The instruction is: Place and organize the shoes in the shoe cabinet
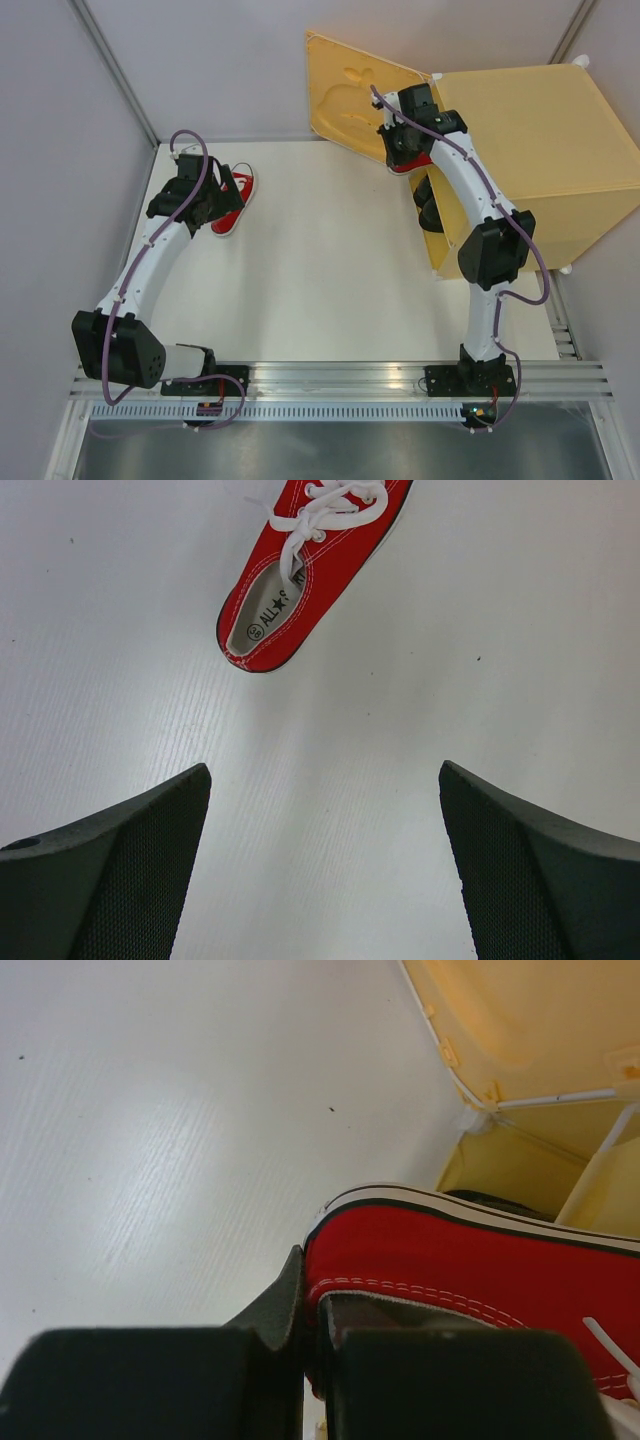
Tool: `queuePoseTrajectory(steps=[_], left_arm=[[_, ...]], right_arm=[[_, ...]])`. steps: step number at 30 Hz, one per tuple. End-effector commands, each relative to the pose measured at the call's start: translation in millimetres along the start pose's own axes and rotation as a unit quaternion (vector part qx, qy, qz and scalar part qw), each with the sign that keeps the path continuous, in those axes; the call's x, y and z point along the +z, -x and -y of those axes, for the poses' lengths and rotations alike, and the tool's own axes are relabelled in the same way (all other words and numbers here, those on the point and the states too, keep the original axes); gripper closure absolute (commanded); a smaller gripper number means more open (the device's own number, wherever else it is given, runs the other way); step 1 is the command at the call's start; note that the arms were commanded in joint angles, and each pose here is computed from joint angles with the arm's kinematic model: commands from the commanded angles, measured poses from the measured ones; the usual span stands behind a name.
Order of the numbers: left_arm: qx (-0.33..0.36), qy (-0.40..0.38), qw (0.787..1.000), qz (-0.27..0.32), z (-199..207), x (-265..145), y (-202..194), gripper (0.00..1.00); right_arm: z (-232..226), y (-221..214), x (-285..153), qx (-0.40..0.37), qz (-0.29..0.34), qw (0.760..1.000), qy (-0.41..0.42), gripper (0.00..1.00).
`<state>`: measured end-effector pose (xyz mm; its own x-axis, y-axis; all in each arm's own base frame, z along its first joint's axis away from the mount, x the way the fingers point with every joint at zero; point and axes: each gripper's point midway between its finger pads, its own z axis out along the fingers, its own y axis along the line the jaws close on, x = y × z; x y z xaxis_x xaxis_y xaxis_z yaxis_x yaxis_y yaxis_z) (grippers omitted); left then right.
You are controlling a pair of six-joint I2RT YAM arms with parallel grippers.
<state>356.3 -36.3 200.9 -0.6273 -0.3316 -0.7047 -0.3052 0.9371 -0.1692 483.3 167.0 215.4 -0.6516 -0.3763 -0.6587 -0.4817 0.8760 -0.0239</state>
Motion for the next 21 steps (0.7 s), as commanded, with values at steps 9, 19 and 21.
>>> queuePoseTrajectory(steps=[9,19,21], left_arm=[[0.009,-0.019,1.0,0.018,5,-3,10,0.03],[0.011,-0.019,1.0,0.015,5,-3,9,0.03],[0.01,-0.02,1.0,0.016,6,-2,9,0.03]], right_arm=[[59,30,-30,-0.034,0.043,0.99,-0.131,0.96],[84,18,-34,-0.05,0.016,0.978,-0.201,0.9],[87,19,-35,-0.054,0.017,0.976,-0.209,0.87]])
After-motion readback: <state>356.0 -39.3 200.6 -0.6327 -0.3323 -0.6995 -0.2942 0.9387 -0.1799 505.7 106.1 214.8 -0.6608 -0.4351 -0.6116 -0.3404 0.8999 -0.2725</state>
